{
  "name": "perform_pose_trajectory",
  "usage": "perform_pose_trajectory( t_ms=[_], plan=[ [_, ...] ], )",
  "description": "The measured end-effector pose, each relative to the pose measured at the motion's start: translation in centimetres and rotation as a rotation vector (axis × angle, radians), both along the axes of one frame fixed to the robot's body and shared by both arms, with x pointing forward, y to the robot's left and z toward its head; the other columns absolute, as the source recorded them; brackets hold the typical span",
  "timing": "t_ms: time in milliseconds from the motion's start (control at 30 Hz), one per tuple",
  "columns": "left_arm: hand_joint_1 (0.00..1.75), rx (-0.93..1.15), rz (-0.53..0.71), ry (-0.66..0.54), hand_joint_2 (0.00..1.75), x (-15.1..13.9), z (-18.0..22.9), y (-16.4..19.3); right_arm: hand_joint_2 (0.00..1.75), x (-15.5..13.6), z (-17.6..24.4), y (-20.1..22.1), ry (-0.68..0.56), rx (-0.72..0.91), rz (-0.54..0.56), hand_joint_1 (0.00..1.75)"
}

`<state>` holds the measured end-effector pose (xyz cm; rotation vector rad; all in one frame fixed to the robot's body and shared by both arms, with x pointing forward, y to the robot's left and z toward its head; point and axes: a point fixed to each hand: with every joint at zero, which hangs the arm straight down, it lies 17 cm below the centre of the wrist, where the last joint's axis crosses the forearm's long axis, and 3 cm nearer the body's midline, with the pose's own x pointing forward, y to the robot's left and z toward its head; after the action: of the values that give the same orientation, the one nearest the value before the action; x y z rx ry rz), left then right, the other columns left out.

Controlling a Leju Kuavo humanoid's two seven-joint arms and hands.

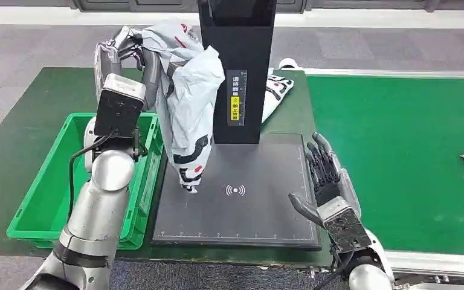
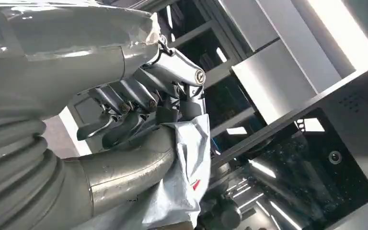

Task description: Moved the parcel from conveyor to table for the left to box.

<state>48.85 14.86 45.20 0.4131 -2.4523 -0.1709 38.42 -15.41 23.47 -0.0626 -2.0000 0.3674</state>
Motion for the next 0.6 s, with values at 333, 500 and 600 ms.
perform_pose_trajectory(
  t_ms=[333, 500, 600],
  plan=[
    [1.75, 0.079, 0.262, -0.009, 1.75, 2.9, 2.2, 5.4, 1.75, -1.0, -2.2, -1.1, 0.052, 0.01, -0.026, 0.0],
    [1.75, 0.136, 0.438, 0.026, 1.75, 4.9, 1.7, 9.7, 1.75, -1.3, -3.2, -1.8, 0.08, 0.008, -0.044, 0.0],
    [1.75, 0.165, 0.511, 0.078, 1.75, 6.3, 0.1, 12.8, 1.75, -1.7, -3.6, -2.1, 0.091, 0.005, -0.053, 0.0]
  ],
)
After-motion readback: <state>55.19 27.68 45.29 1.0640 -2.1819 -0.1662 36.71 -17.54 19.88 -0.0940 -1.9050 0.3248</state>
